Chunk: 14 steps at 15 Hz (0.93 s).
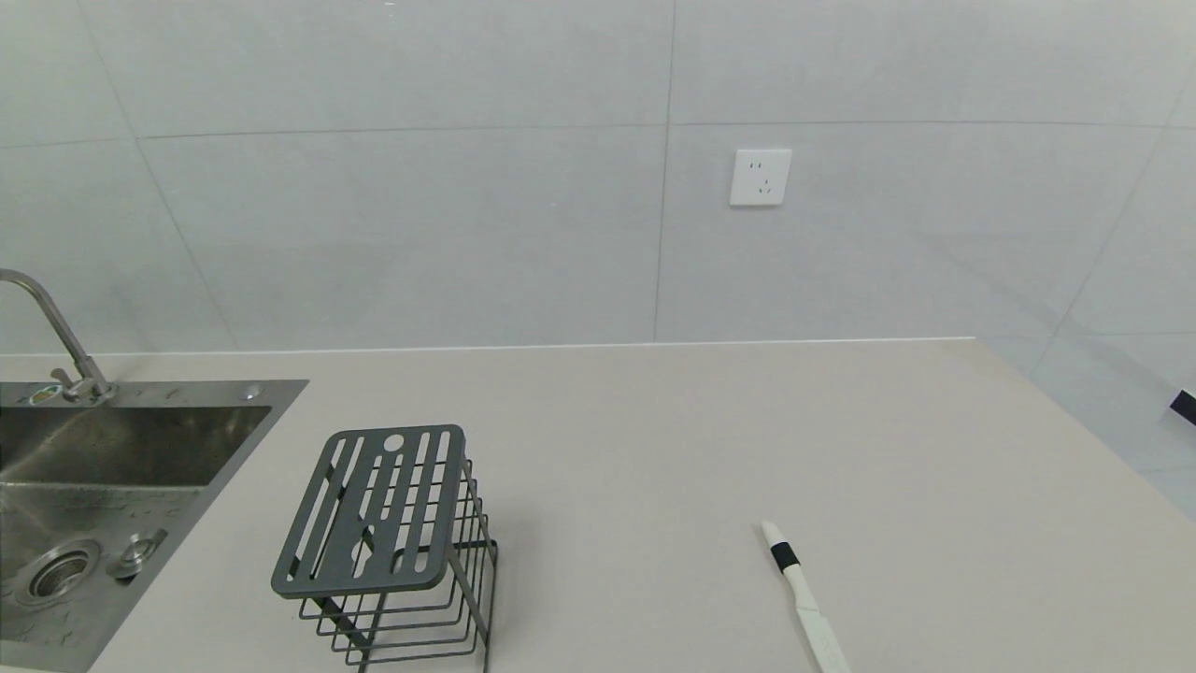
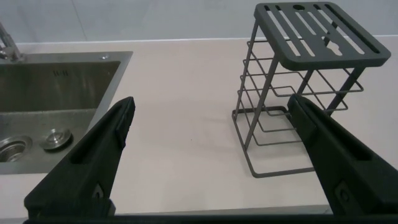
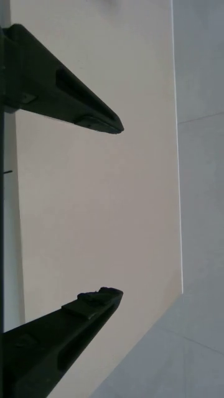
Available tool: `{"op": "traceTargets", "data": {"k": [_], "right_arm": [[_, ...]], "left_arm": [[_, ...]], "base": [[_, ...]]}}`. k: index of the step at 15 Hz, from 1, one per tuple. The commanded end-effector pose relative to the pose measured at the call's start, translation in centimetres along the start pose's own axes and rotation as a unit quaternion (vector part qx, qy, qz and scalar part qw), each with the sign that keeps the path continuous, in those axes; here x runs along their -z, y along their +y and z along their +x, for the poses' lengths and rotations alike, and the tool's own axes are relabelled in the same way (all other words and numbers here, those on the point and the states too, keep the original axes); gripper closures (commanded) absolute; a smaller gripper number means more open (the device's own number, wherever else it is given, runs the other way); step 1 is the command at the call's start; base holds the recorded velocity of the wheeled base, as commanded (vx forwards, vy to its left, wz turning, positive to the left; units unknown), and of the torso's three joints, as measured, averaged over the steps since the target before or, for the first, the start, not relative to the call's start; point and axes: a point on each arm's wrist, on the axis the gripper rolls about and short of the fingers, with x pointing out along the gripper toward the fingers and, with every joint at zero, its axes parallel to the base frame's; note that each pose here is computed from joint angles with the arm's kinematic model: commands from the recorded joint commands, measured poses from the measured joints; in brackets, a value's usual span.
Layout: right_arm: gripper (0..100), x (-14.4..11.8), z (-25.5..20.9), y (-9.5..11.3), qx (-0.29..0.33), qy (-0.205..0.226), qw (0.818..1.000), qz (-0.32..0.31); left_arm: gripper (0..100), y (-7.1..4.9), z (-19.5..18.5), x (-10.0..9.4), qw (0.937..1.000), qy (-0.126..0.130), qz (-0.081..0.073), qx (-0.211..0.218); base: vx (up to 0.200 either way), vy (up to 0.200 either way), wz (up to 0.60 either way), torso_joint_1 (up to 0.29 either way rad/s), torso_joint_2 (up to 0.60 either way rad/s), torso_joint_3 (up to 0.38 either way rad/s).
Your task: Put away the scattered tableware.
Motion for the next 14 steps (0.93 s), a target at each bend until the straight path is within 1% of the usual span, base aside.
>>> {"op": "traceTargets", "data": {"k": [1,9,10,11,12,13,14], "right_arm": [[0,0.0,0.0,0.0,0.000,0.001,1.000,0.000],[0,0.0,0.0,0.0,-0.002,-0.001,1.000,0.005],[0,-0.3,0.0,0.0,-0.003,-0.017,1.000,0.012],[0,-1.9,-0.2,0.0,-0.006,-0.093,0.995,0.027],[0,-3.0,-0.5,0.2,-0.043,-0.131,0.990,0.018],[0,-3.3,-0.7,0.4,-0.089,-0.124,0.988,0.014],[0,-3.6,-0.9,0.6,-0.123,-0.102,0.987,0.010]], "left_arm": [[0,0.0,0.0,0.0,1.0000,0.001,0.000,0.000],[0,0.0,0.0,0.0,1.0000,0.001,0.001,0.000],[0,0.0,0.0,0.0,1.0000,0.001,0.001,0.000],[0,0.0,0.0,0.0,1.0000,0.001,0.001,0.000],[0,0.0,0.0,0.0,1.0000,0.001,0.001,0.001],[0,0.0,0.0,0.0,1.0000,0.001,0.001,0.001],[0,0.0,0.0,0.0,1.0000,0.001,0.001,0.001]], "base": [[0.000,0.000,0.00,0.080,-0.18,-0.090],[0.000,0.000,0.00,0.003,-0.01,-0.003],[0.000,0.000,0.00,0.000,0.00,0.000],[0.000,0.000,0.00,0.000,0.00,0.000],[0.000,0.000,0.00,0.000,0.00,0.000],[0.000,0.000,0.00,0.000,0.00,0.000],[0.000,0.000,0.00,0.000,0.00,0.000]]}}
